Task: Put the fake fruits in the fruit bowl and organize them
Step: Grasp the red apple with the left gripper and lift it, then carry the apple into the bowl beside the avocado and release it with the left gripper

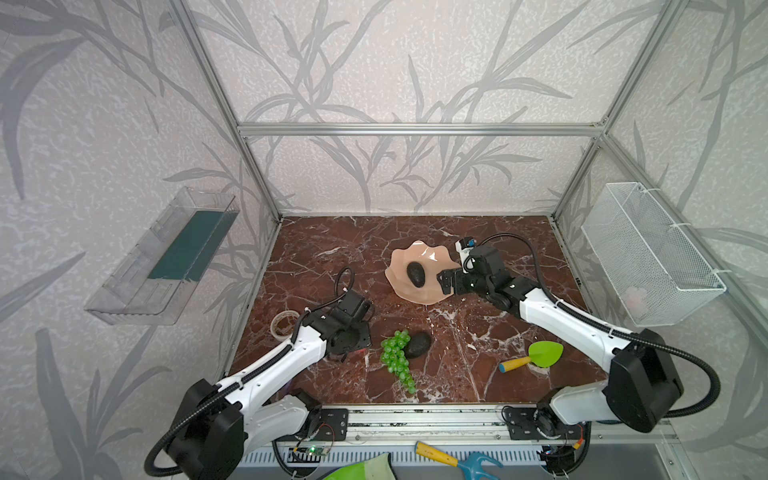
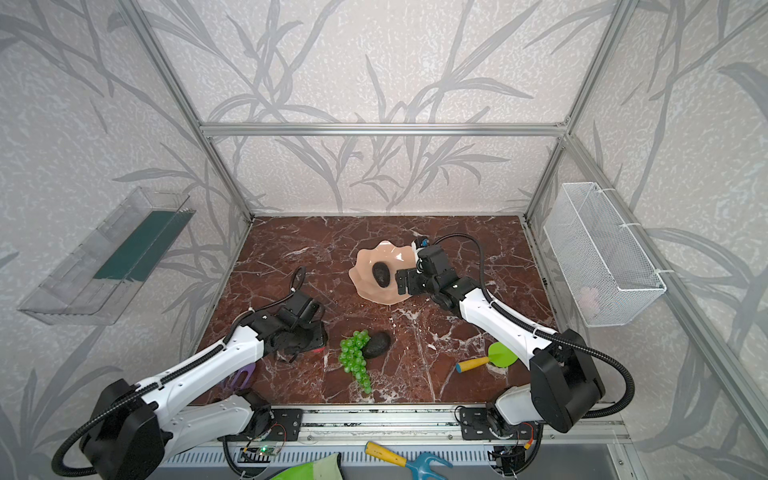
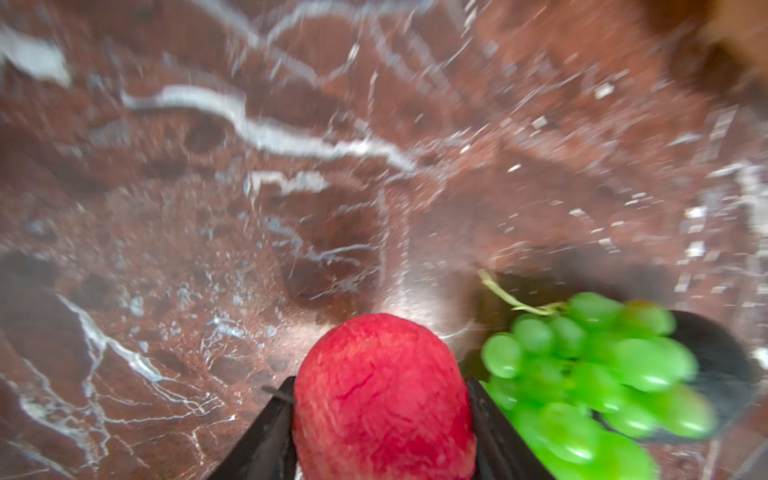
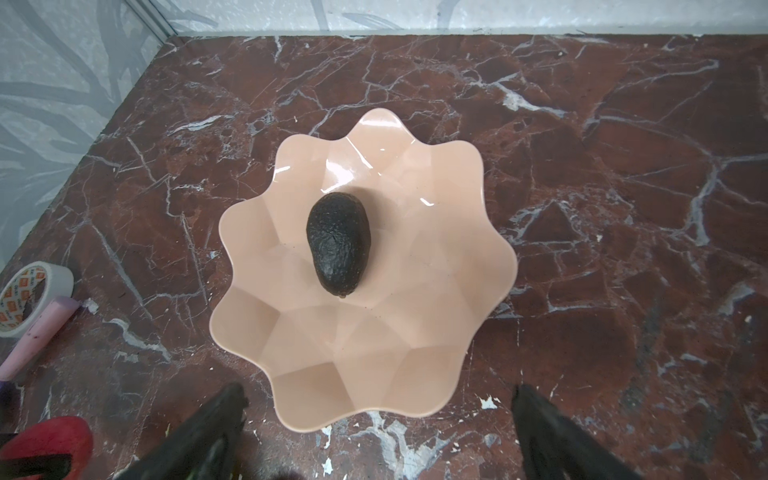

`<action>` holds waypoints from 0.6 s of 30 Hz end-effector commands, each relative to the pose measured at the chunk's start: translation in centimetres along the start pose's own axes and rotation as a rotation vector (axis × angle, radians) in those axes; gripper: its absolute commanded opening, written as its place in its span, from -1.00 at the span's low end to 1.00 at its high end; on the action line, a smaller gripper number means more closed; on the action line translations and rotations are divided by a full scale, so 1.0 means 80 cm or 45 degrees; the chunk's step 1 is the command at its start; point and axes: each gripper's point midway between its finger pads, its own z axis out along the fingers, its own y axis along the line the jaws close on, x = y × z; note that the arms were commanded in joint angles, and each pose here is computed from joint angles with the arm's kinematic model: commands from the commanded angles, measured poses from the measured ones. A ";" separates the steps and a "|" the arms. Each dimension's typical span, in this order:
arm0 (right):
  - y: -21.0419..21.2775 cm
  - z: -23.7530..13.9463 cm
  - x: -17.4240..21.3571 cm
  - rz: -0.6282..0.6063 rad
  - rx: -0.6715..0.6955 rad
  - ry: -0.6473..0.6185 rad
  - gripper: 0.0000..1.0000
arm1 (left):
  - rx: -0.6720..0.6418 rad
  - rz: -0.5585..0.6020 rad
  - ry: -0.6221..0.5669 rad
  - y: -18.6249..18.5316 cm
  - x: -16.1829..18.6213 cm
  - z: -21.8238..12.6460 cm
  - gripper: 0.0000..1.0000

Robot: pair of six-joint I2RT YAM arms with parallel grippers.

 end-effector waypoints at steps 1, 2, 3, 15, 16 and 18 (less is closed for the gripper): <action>-0.004 -0.009 -0.012 0.057 -0.009 -0.057 0.98 | 0.036 0.076 -0.122 -0.029 -0.045 -0.031 0.06; -0.007 -0.010 -0.012 0.063 0.000 -0.060 0.98 | 0.051 0.104 -0.140 -0.043 -0.058 -0.037 0.06; -0.010 -0.012 -0.013 0.067 0.012 -0.063 0.98 | 0.064 0.129 -0.149 -0.055 -0.070 -0.040 0.06; -0.052 -0.056 -0.003 0.103 0.123 -0.117 0.98 | 0.231 0.394 -0.077 -0.237 -0.156 0.010 0.06; -0.055 -0.059 -0.001 0.108 0.129 -0.120 0.98 | 0.228 0.409 -0.066 -0.246 -0.158 0.017 0.06; -0.061 -0.064 0.005 0.122 0.138 -0.116 0.98 | 0.233 0.436 -0.048 -0.268 -0.161 0.033 0.06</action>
